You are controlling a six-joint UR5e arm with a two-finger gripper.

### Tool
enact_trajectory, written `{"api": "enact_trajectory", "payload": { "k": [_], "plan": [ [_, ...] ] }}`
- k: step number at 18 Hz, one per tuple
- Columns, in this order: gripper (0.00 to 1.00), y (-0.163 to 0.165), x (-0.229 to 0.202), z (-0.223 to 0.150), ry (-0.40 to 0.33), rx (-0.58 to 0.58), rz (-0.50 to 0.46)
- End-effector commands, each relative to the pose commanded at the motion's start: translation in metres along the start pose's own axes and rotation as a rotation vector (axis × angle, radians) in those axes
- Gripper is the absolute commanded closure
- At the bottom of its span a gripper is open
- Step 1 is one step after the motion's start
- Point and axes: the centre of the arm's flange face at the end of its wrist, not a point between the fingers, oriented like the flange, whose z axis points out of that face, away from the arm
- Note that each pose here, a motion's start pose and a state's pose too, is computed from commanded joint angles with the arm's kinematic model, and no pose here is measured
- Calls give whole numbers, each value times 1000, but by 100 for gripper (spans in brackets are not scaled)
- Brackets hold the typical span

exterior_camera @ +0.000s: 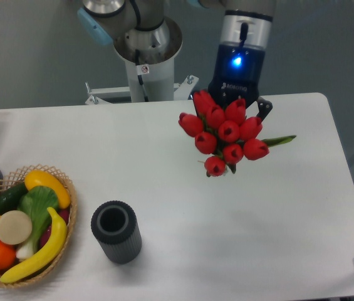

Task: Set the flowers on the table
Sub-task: 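Hold the red tulip bouquet and rotate the gripper to tilt it, then lower the tulip bouquet toward the table, tipping the blooms down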

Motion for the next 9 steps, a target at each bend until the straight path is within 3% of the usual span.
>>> {"api": "enact_trajectory", "payload": {
  "k": [4, 9],
  "plan": [
    [60, -1, 20, 30, -61, -150, 93],
    [60, 11, 33, 63, -71, -269, 158]
  ]
}}
